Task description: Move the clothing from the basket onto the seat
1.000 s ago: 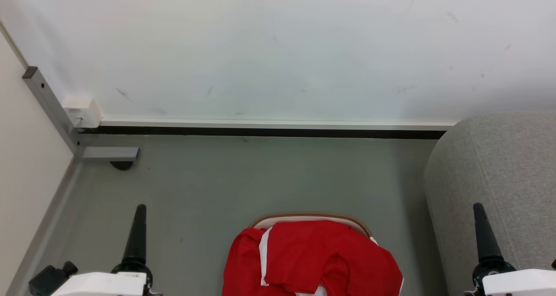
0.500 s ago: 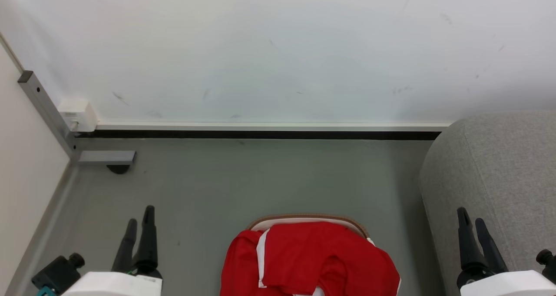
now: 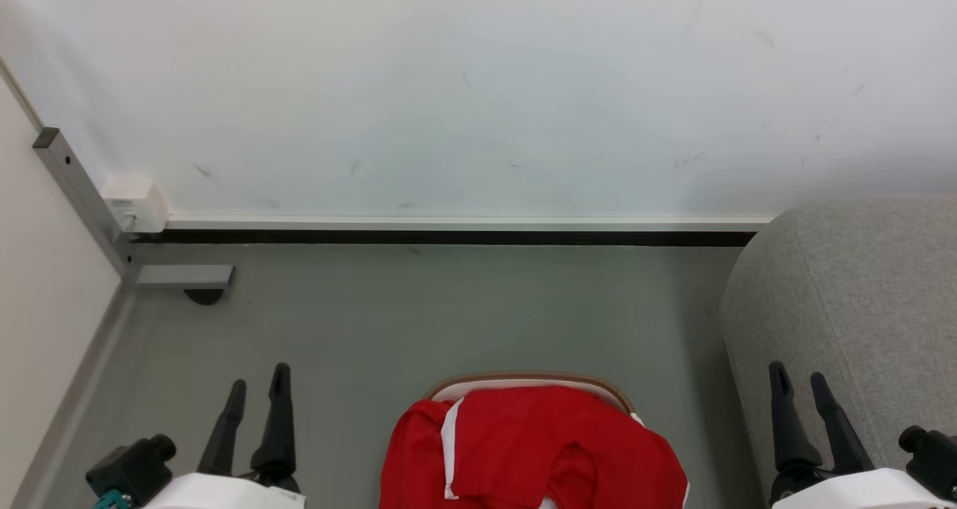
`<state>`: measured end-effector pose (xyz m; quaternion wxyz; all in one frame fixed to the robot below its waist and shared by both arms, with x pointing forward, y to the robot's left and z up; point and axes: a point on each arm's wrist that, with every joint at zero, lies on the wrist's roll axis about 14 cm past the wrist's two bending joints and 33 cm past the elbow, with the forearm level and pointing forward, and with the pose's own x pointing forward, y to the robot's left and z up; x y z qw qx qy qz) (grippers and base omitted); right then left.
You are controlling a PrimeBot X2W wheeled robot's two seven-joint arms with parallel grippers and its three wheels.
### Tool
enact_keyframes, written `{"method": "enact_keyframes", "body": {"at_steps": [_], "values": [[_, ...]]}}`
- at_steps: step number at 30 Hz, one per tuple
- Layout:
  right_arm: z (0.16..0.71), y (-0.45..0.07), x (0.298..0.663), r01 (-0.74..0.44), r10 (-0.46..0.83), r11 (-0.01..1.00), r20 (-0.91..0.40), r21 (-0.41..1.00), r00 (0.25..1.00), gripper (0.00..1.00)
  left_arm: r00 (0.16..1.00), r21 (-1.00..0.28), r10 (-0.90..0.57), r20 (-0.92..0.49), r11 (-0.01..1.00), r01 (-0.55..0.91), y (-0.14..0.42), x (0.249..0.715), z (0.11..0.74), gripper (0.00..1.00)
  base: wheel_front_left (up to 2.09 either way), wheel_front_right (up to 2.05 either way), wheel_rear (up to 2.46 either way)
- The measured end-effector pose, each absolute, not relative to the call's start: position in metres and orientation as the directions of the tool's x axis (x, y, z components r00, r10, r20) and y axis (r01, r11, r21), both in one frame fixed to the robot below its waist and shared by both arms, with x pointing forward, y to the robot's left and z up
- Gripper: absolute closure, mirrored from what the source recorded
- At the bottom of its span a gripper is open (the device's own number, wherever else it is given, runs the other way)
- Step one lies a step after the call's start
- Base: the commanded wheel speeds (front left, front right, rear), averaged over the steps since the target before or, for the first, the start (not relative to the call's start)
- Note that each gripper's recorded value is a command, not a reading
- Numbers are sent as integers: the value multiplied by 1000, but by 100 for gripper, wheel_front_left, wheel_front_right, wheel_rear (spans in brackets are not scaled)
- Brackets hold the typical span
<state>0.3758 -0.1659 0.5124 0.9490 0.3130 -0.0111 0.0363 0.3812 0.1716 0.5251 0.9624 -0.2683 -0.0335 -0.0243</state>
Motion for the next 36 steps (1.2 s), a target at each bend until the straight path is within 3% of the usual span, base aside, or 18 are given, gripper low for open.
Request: {"method": "enact_keyframes", "body": {"at_steps": [36], "values": [[515, -159, 369, -116, 91, 934, 90, 338, 992, 0, 986, -206, -102, 135, 970, 128, 153, 380, 532, 0, 0, 0, 0]]}}
